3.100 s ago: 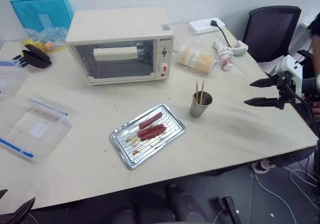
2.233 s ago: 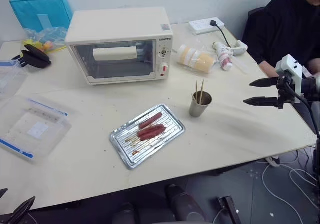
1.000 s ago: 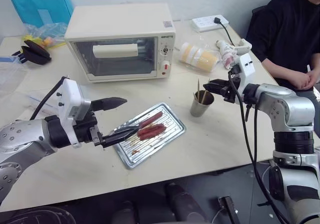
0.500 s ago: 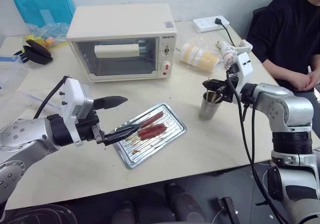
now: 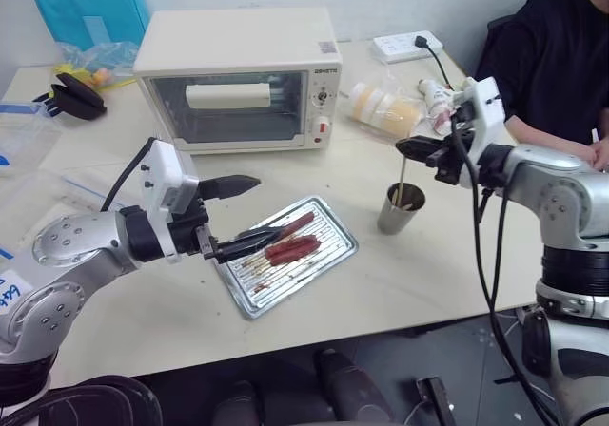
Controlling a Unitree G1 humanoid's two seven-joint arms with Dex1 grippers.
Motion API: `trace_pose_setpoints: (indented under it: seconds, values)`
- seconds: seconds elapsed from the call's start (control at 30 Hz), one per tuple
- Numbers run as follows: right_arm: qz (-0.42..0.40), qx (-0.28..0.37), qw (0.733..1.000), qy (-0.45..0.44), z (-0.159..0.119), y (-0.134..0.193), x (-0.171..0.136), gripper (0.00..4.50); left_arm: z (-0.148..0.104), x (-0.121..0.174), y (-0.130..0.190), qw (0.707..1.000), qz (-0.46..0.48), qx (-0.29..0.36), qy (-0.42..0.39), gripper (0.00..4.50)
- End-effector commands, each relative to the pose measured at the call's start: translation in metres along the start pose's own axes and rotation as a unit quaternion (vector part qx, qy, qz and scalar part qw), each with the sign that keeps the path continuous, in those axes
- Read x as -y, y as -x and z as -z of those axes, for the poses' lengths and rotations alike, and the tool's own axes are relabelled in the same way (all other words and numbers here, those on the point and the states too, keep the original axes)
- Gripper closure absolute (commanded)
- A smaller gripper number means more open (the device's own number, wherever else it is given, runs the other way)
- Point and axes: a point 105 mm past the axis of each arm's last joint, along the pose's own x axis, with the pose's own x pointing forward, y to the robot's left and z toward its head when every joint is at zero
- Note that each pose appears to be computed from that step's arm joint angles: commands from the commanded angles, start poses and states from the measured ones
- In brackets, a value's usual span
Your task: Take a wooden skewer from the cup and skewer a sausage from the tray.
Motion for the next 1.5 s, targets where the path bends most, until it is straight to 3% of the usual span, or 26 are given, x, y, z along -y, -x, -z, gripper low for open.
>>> trace_pose_setpoints:
  seconds: [0.03, 0.37, 0.5, 0.87, 1.07, 1.2, 1.5]
  values:
    - [0.001, 0.050, 0.998, 0.030, -0.041, 0.025, -0.005, 4.46, -0.006, 0.001, -0.005, 1.000, 0.017, 0.015, -0.018, 0.00]
    - [-0.016, 0.134, 0.990, -0.034, -0.102, 0.045, -0.017, 4.46, -0.012, 0.001, -0.023, 0.998, 0.044, 0.044, -0.030, 0.00]
    - [-0.058, 0.158, 0.975, -0.147, -0.118, 0.039, -0.028, 4.46, -0.018, 0.001, -0.026, 0.996, 0.046, 0.057, -0.040, 0.00]
    - [-0.093, 0.184, 0.892, -0.402, -0.083, -0.026, -0.075, 4.46, -0.030, -0.007, -0.043, 0.991, -0.008, 0.104, -0.077, 0.00]
    - [-0.100, 0.174, 0.884, -0.423, -0.076, -0.028, -0.086, 4.46, -0.040, -0.021, -0.047, 0.984, -0.065, 0.138, -0.097, 0.00]
    - [-0.117, 0.184, 0.864, -0.454, -0.080, -0.024, -0.091, 4.46, -0.040, -0.028, -0.048, 0.979, -0.094, 0.149, -0.106, 0.00]
    - [-0.155, 0.161, 0.840, -0.495, -0.088, -0.013, -0.111, 4.46, -0.034, -0.031, -0.068, 0.978, -0.087, 0.163, -0.101, 0.00]
